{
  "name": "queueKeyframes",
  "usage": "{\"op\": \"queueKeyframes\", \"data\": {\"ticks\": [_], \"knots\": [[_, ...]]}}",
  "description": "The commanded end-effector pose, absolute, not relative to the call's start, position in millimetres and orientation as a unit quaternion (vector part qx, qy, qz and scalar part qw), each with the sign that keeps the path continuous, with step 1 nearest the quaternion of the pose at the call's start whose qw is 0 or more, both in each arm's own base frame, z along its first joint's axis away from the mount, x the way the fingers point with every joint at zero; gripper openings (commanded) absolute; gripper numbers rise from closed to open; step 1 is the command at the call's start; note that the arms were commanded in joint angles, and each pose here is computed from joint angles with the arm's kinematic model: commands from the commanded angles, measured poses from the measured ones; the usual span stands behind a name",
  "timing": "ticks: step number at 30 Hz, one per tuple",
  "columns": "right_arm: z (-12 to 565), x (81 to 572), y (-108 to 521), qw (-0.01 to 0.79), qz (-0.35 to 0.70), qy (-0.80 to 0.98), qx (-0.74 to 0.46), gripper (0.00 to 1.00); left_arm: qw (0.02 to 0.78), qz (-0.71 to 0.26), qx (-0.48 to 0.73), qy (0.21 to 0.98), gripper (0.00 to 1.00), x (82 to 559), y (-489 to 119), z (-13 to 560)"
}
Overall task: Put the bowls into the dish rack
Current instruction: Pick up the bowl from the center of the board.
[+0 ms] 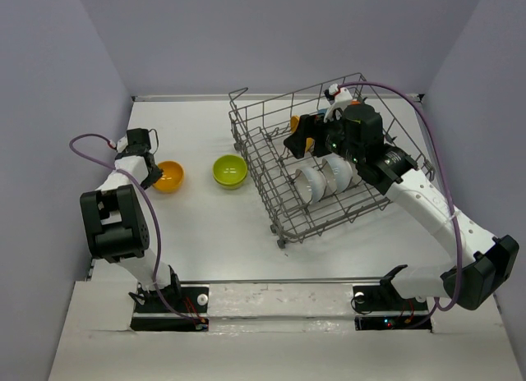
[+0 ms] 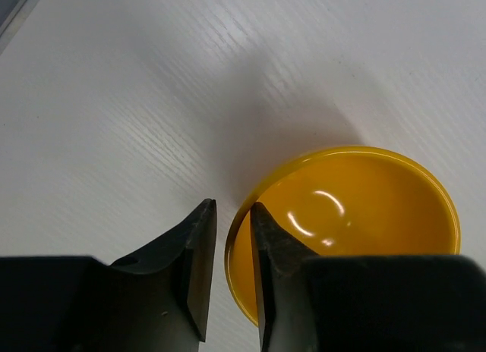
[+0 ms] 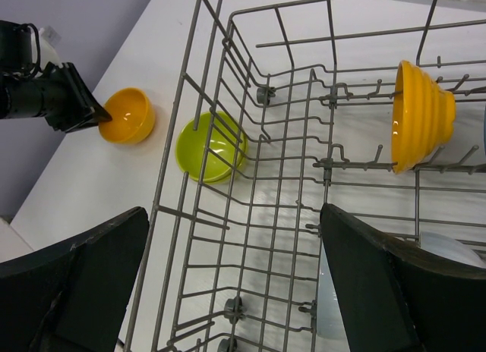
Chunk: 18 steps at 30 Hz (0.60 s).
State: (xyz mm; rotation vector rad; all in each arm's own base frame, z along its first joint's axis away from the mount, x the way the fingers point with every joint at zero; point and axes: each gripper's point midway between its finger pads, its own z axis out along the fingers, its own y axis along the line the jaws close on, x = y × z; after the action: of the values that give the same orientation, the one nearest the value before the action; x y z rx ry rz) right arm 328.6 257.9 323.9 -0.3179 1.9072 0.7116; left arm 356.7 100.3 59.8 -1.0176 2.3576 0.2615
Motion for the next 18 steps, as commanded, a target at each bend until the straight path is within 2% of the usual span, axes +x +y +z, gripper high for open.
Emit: {"op": "queueKeyframes", "data": {"ticks": [1,8,12,18], "knots": [[337.2,324.2,259.4,0.529,0.303,0.78,-0.142,1.0,0.294,0.095,-0.378,0.873,0.32,367.5,102.1,72.2],[336.3,321.1,262.8,0.522,0.309,0.779,-0.156,1.0,0.302,0.081,-0.369,0.875,0.18,368.1,93.8,79.3],[347.1,311.9,271.8,0.531,0.318,0.763,-0.186,0.99,0.308,0.069,-0.359,0.879,0.01,370.3,85.3,84.5],[361.4,300.0,292.1,0.551,0.29,0.75,-0.225,0.95,0.324,0.049,-0.34,0.881,0.0,374.6,74.4,100.6]]}}
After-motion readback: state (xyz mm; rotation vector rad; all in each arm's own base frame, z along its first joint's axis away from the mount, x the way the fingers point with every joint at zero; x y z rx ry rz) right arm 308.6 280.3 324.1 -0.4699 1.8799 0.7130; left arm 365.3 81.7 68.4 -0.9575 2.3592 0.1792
